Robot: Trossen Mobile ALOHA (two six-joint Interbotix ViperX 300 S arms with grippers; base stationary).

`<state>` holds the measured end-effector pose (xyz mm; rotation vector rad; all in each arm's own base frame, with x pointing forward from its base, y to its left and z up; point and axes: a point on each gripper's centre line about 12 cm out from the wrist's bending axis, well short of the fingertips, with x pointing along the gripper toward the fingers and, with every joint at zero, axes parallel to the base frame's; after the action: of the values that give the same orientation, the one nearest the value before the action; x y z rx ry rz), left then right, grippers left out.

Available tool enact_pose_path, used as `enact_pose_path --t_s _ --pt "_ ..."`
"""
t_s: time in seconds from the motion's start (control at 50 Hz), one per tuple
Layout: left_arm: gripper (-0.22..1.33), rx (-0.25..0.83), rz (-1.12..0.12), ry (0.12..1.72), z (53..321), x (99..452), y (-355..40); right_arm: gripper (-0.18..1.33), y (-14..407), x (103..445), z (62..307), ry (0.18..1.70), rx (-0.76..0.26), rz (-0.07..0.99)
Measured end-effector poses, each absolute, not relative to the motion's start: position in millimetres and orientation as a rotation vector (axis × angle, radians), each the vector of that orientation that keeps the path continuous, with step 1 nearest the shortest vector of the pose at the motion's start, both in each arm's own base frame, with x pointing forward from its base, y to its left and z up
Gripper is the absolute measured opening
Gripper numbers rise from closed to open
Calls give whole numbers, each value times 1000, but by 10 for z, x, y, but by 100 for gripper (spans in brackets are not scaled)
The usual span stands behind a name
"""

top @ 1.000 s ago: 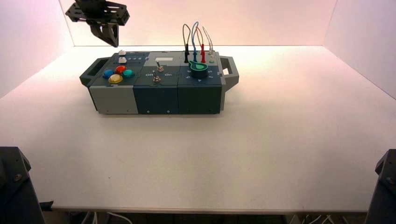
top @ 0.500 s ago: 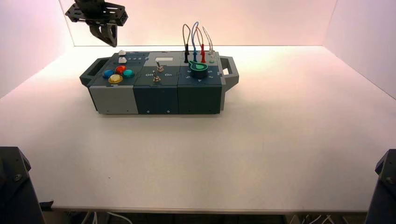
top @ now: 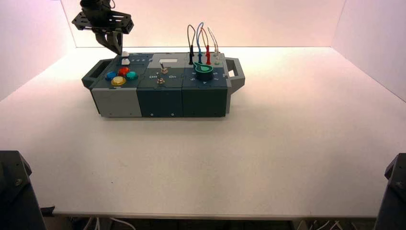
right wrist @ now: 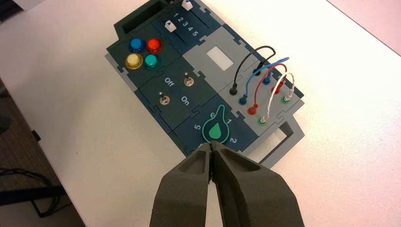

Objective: Move the top slider to position 2.

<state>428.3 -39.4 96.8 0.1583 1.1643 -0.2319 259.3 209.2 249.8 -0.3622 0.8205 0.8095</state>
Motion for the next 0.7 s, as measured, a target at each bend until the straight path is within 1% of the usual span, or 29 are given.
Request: enact_pose_path --t_s 0.52,0.7 --pt "-16 160 -234 1166 958 4315 -397 -14 2091 2594 2498 820 -364 809" --pt "-16 181 -248 1171 955 4306 -401 -13 2091 2594 2498 820 -365 809"
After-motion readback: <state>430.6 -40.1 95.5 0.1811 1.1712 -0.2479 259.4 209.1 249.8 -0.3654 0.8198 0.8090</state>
